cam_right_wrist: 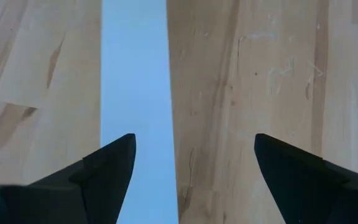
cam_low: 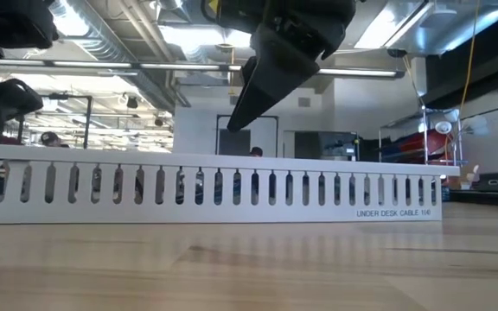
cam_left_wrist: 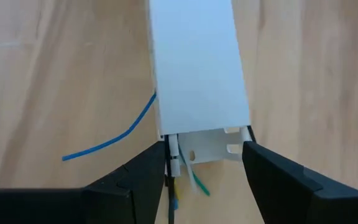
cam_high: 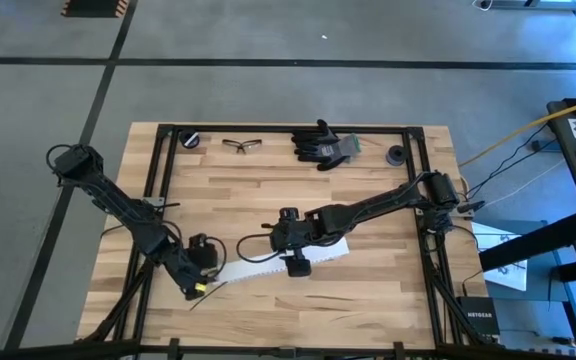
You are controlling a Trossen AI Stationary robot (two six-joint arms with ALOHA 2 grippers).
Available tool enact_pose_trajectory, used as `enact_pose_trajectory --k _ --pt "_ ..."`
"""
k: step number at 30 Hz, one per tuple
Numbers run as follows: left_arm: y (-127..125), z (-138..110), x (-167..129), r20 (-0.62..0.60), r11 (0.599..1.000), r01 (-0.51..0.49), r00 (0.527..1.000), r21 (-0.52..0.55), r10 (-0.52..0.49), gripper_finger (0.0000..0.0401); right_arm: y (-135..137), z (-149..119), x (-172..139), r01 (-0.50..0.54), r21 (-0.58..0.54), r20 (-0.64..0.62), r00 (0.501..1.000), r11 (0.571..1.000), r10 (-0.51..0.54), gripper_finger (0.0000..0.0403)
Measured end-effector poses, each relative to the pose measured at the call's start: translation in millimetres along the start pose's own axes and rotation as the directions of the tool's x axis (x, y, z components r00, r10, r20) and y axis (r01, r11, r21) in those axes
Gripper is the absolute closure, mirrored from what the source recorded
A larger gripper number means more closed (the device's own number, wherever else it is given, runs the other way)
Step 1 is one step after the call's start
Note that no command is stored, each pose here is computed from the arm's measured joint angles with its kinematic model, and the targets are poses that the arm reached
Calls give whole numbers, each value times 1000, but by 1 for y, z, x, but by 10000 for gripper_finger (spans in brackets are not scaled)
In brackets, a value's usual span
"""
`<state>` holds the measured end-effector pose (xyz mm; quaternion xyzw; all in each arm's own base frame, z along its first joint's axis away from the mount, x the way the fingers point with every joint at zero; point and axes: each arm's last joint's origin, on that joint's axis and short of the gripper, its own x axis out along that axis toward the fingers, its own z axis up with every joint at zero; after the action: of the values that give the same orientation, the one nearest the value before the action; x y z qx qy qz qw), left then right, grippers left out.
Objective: Ziptie cables
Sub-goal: Close the white cable duct
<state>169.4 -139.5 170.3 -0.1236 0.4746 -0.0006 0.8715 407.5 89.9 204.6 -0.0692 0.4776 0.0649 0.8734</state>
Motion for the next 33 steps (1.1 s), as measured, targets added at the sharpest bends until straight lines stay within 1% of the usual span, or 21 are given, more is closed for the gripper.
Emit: enact_pose_trajectory --k 6,12,14,17,23,26,30,33 --pt "0 1 -1 0 996 10 1000 -85 -10 205 0 0 0 14 -1 2 1000 1000 -14 88" --pt "0 1 -1 15 998 -3 1000 -55 4 205 -1 0 0 24 -1 2 1000 1000 -24 88" --pt "3 4 0 26 997 -26 999 -67 28 205 -1 0 0 25 1 2 1000 1000 -25 88" --pt "8 4 1 12 990 -61 998 -128 63 205 -1 0 0 25 15 1 1000 1000 -25 88" --pt "10 4 1 12 992 -83 996 -98 85 200 -1 0 0 25 18 -1 1000 1000 -25 88" --pt "11 4 1 7 991 -84 996 -102 86 173 -1 0 0 27 17 -1 1000 999 -27 88" --pt "10 4 1 1 991 -79 997 -104 80 113 -2 0 0 51 15 -1 999 999 -51 88" --pt "9 3 1 -38 996 -46 998 -70 43 73 -2 -1 0 51 18 -3 999 999 -51 88"
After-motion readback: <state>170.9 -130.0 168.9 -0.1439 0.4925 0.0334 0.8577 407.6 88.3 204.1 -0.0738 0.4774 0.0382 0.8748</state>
